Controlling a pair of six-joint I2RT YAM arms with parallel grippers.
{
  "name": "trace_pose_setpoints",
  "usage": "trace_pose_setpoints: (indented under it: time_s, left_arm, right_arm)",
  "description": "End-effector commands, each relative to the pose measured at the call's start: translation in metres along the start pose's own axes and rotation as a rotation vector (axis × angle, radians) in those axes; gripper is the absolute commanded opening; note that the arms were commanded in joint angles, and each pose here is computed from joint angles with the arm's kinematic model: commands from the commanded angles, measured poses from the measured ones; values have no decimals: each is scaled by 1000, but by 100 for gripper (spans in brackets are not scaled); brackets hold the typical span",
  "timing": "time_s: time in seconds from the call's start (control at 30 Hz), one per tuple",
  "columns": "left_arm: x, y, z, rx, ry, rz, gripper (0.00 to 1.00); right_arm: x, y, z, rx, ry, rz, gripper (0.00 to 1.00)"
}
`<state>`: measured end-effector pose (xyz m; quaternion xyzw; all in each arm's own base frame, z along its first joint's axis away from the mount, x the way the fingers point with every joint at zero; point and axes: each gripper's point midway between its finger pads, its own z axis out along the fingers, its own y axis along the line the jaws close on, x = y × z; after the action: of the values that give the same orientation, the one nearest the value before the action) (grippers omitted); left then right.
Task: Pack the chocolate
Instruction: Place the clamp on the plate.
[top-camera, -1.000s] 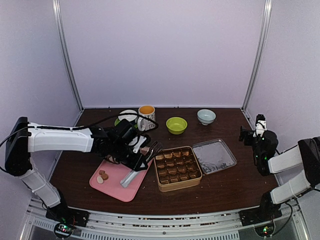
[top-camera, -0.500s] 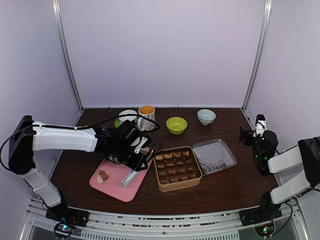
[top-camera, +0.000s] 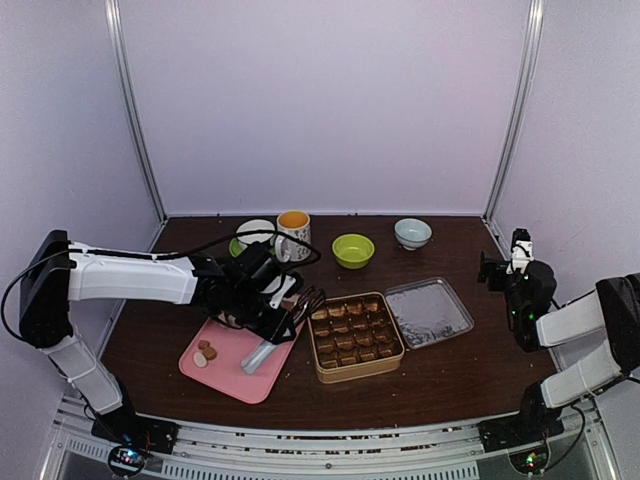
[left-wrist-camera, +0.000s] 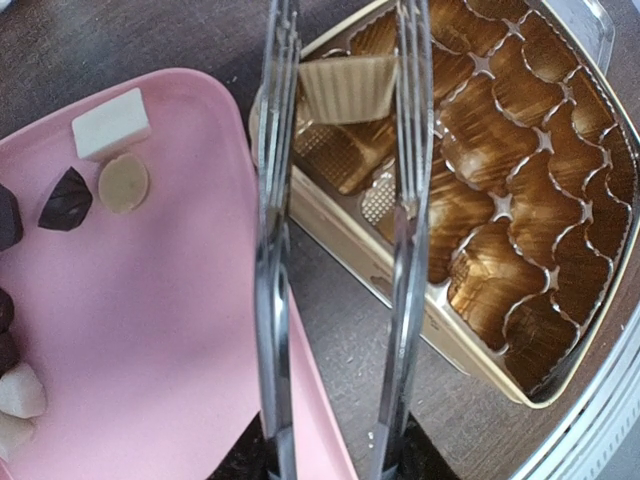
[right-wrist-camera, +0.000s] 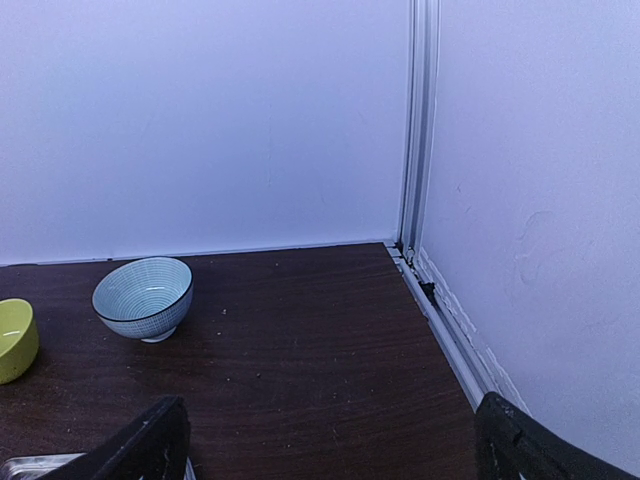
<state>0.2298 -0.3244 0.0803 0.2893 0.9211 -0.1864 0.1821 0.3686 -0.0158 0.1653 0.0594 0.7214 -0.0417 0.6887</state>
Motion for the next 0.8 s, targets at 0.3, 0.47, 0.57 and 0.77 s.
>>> trace_pose_setpoints:
  time_s: [0.3,0.47,0.57,0.77]
  left_arm:
    - [-12,-11,0,41,-32,14,40]
    - [-12,-10,-1,39,-33,11,40]
    - [-12,-7,-3,22,-37,7,38]
    - [-8,14,-24,-73,-92,-43,37]
  right_arm:
    - [-9,-1,2,1,-30,7,100]
    - [-9,-1,2,0,-30,7,100]
    - [-9,-1,2,1,-31,8,100]
    - [-9,-1,2,1,-30,7,100]
